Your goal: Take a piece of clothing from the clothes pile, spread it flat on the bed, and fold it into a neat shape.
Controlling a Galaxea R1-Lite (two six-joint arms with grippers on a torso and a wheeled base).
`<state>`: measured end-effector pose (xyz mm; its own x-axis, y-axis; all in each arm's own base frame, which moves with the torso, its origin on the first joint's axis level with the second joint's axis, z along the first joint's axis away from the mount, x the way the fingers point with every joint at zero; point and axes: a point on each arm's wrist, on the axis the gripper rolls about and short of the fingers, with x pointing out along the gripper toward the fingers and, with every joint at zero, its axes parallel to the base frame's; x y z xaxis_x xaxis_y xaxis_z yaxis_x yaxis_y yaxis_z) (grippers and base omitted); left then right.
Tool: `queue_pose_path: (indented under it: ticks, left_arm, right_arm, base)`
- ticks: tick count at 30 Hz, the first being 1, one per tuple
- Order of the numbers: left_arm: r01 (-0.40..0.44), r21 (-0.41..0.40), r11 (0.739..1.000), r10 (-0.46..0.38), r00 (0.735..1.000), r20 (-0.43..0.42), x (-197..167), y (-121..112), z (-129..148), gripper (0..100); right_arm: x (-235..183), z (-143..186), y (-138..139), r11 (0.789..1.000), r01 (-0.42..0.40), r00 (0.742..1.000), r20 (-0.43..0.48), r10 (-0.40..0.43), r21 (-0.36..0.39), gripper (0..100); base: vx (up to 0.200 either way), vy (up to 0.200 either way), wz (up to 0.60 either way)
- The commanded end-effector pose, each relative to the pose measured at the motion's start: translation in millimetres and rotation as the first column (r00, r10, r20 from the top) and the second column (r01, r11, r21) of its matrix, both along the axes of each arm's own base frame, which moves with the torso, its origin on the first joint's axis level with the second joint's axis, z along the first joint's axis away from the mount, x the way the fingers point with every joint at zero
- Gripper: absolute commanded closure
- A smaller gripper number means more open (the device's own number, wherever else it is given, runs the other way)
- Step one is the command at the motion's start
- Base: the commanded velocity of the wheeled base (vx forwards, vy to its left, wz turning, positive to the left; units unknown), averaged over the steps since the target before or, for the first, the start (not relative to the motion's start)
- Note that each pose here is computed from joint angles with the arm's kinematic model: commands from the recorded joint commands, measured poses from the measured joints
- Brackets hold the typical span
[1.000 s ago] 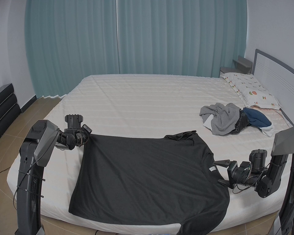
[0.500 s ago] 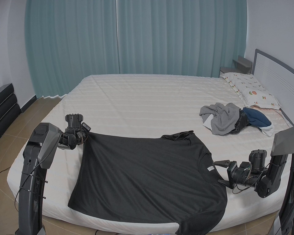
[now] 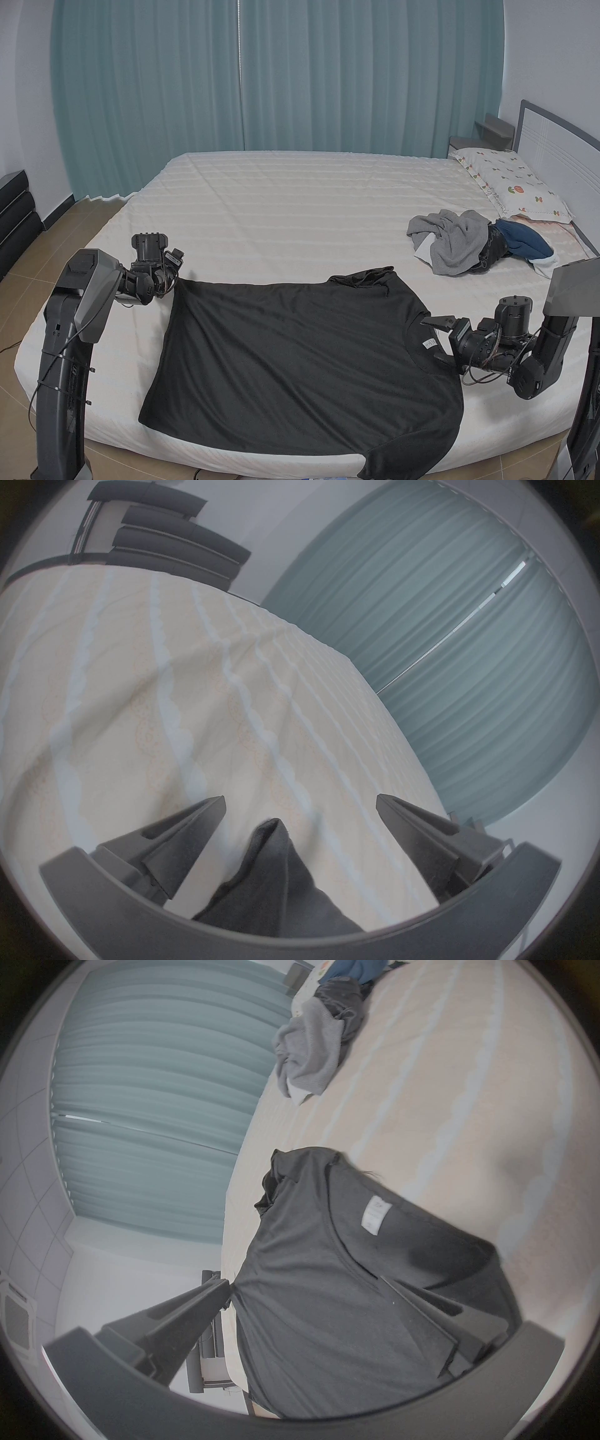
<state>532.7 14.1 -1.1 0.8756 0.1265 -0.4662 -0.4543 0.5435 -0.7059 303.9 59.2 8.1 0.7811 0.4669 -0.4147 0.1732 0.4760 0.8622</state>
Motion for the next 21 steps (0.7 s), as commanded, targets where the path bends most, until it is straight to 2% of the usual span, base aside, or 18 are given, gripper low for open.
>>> queue_pose_path:
  ticks: [1, 6, 10, 14, 21]
  left_arm:
    - [0.025, -0.071, 0.997, -0.024, 1.000, 0.017, -12.4, 10.6, 28.9, 0]
    - [0.040, -0.154, 0.987, -0.039, 0.999, 0.010, -22.3, 21.8, 36.9, 0]
    - [0.091, -0.247, 0.965, -0.098, 0.995, -0.018, -38.8, 26.5, 42.1, 0]
    - [0.131, -0.288, 0.949, -0.152, 0.987, -0.053, -52.8, 25.3, 39.6, 0]
    - [0.140, -0.293, 0.946, -0.164, 0.985, -0.059, -54.1, 23.5, 37.2, 0]
  right_arm:
    - [31.0, 8.0, 17.5, 0.999, -0.034, 0.999, 0.040, 0.035, -0.016, 0]
    - [82.2, 31.5, 24.6, 0.999, 0.009, 0.999, 0.047, -0.007, -0.041, 0]
    - [123.4, 41.3, 49.7, 0.995, 0.038, 0.999, 0.021, -0.036, -0.090, 0]
    - [144.8, 20.0, 75.6, 0.986, 0.023, 0.999, -0.022, -0.027, -0.165, 0]
    - [177.6, -8.0, 82.0, 0.950, 0.025, 1.000, 0.015, -0.021, -0.311, 0]
  base:
    - [0.000, 0.000, 0.00]
    - [0.000, 0.000, 0.00]
    - [0.000, 0.000, 0.00]
    - [0.000, 0.000, 0.00]
    - [0.000, 0.000, 0.00]
